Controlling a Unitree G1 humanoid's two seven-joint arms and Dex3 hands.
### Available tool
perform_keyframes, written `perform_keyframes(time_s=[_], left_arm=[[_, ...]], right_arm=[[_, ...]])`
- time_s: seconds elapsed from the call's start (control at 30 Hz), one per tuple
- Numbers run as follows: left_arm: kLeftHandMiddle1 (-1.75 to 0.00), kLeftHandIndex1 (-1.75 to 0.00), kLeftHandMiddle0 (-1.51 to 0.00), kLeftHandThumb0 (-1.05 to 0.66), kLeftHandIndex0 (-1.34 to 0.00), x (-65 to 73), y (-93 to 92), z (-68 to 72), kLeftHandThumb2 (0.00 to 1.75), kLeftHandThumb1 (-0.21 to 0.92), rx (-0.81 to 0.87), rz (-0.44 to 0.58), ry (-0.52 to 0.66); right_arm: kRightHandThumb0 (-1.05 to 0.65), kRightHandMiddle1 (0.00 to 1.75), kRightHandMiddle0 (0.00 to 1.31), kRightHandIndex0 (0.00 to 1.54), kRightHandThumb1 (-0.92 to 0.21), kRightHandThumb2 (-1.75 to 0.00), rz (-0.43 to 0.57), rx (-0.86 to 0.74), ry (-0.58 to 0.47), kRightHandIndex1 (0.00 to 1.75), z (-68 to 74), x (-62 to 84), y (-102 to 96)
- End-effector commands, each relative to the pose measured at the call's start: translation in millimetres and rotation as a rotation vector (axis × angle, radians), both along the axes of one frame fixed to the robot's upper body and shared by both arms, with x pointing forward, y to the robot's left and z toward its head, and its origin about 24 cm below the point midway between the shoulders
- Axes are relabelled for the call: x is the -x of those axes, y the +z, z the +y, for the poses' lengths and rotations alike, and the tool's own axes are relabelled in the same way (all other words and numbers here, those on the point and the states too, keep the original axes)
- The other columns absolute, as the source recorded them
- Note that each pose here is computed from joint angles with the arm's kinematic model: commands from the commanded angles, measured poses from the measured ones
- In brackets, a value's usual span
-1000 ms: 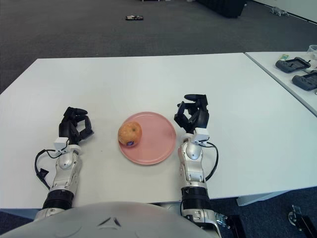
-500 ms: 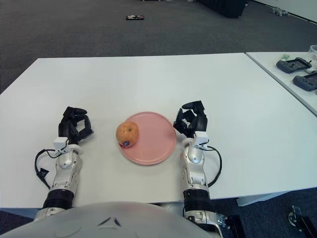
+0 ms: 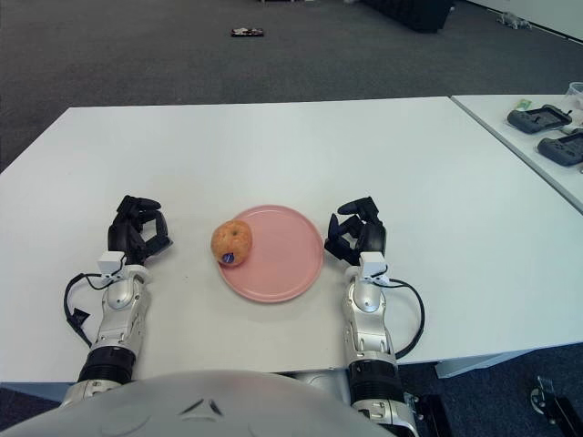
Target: Put the apple into the plate.
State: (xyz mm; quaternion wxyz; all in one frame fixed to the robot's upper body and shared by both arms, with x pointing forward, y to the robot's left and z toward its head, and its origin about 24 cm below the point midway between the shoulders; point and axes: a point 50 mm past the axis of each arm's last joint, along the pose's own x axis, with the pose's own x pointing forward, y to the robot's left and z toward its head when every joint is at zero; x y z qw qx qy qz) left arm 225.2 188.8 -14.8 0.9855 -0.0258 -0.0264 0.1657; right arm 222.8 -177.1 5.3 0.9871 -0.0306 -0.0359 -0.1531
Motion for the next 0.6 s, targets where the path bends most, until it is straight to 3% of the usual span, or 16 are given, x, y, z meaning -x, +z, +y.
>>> perform_keyframes(time_s=[0.0, 0.57], left_arm=[[-1.75, -1.75, -0.81, -0.45, -0.53, 13.1, -17.8, 0.7, 1.21, 0.41, 0.025, 0.079, 0.004], [-1.75, -1.75, -0.84, -0.44, -0.53, 12.7, -17.5, 1.5, 1.2, 0.42, 0.033, 0.085, -0.003]], right_arm=[[-0.43, 1.75, 0.49, 0.86, -0.47, -1.13, 0.005, 0.029, 0.036, 1.75, 2.3, 0.5, -1.0], [-0.43, 1.75, 0.48, 0.88, -0.48, -1.12, 0.031, 0.078, 0.075, 1.75, -0.5, 7.5, -4.7]])
